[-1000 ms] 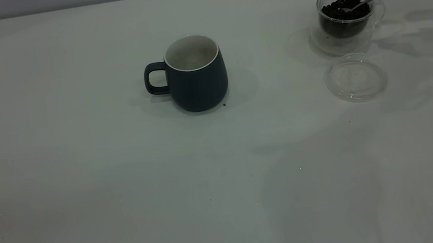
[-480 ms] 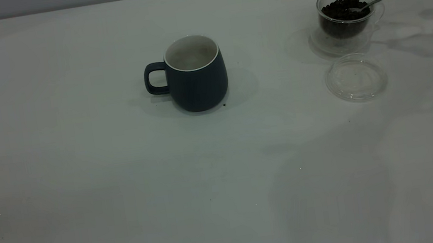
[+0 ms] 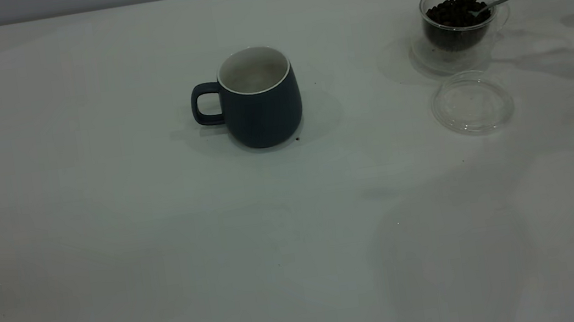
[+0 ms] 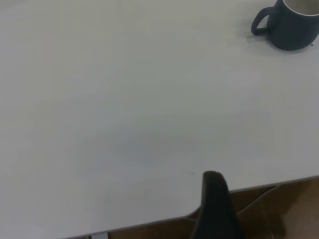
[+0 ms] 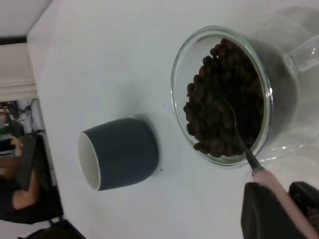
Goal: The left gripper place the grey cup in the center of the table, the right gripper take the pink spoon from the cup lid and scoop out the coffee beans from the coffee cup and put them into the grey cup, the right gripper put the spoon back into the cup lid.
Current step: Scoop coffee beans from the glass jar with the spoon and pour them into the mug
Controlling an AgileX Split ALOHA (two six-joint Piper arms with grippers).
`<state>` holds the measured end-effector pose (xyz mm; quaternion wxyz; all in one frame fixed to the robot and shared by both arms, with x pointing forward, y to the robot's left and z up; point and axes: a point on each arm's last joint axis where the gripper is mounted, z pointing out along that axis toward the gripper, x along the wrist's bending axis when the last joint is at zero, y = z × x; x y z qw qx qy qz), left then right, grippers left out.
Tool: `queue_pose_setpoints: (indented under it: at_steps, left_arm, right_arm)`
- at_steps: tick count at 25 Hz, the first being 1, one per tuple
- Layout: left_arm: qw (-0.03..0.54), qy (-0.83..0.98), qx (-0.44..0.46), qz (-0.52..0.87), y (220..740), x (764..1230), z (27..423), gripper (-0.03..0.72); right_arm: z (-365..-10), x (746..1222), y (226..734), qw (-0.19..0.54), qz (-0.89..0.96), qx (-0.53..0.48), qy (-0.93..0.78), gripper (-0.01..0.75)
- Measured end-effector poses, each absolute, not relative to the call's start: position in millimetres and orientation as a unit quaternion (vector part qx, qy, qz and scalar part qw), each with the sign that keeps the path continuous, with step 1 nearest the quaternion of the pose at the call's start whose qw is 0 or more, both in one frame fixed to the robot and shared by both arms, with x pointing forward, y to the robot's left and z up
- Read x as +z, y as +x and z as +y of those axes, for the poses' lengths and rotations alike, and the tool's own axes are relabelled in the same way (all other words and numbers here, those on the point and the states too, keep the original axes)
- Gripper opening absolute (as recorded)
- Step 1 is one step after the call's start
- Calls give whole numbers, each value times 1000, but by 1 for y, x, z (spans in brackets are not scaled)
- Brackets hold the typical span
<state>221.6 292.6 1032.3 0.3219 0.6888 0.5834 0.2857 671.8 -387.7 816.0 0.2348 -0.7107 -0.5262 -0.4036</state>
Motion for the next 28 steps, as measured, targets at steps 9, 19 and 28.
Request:
queue_pose_setpoints:
  at_steps: [9, 19, 28]
  left_arm:
    - [322, 689, 286, 583, 222, 1032, 293, 567]
    - [322, 689, 286, 583, 222, 1032, 293, 567]
    - [322, 688, 285, 584, 222, 1032, 293, 567]
  right_arm:
    - [-389, 815, 674, 239, -505, -425, -712, 100]
    - [-406, 818, 670, 236, -494, -442, -711, 100]
    - [-410, 818, 669, 232, -489, -448, -712, 100]
